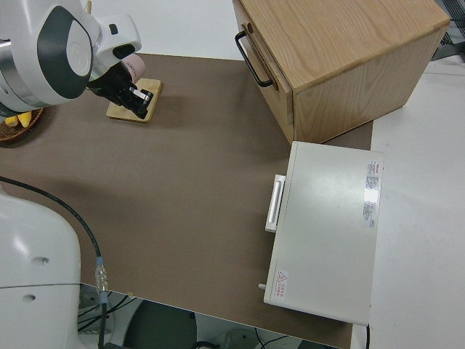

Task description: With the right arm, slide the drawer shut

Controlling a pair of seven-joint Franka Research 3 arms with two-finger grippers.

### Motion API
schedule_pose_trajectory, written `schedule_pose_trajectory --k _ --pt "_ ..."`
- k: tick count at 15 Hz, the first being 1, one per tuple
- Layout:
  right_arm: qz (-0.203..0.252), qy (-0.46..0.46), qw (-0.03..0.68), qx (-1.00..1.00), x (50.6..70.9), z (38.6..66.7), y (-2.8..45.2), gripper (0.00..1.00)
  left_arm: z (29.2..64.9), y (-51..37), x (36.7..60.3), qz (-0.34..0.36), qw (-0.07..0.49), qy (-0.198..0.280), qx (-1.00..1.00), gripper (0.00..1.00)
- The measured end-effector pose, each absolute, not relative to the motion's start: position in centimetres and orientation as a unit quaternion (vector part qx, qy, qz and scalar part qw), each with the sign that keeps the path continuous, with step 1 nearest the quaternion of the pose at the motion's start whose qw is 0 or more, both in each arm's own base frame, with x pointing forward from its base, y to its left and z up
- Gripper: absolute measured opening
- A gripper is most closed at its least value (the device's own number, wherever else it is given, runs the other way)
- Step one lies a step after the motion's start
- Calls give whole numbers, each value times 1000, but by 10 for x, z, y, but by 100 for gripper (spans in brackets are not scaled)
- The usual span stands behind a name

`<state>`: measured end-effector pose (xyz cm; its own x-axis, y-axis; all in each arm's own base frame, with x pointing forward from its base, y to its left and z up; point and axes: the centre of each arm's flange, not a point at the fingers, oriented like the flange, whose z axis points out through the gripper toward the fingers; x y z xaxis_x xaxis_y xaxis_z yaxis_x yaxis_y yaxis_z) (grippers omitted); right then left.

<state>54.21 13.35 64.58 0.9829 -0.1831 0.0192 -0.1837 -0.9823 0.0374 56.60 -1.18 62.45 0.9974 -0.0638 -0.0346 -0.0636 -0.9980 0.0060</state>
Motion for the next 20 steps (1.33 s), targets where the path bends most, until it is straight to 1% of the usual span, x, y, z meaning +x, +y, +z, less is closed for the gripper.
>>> schedule_pose_trajectory --k 1,3,6,7,8,9,10,11,12,13,14,19,20 --pt "3 -66 15 998 536 654 118 1 625 -12 566 -17 2 -32 999 100" --pt "-2 -20 -4 1000 530 664 84 1 625 -12 566 -17 2 -32 999 100" --pt "-6 32 -8 999 533 663 44 1 625 -12 566 -17 2 -32 999 100" --pt "-7 34 -8 999 534 662 39 2 625 -12 566 -17 2 -32 999 100" --pt "-8 34 -8 999 534 661 35 6 625 -12 566 -17 2 -32 999 100" --pt "-8 33 -8 999 535 661 33 6 625 -12 566 -17 2 -32 999 100" --pt "-9 33 -8 999 535 660 33 11 625 -12 566 -17 2 -32 999 100" --pt "-9 33 -7 999 535 660 32 20 625 -12 566 -17 2 -32 999 100" --pt "-9 32 -5 999 536 659 32 27 625 -12 566 -17 2 -32 999 100" --pt "-9 32 -5 999 536 658 31 40 625 -12 566 -17 2 -32 999 100" --pt "-9 31 -4 999 538 658 30 47 625 -12 566 -17 2 -32 999 100" --pt "-10 26 -4 1000 543 655 26 96 625 -12 566 -17 2 -32 999 100" --pt "-9 26 -4 1000 545 654 26 99 625 -12 566 -17 2 -32 999 100"
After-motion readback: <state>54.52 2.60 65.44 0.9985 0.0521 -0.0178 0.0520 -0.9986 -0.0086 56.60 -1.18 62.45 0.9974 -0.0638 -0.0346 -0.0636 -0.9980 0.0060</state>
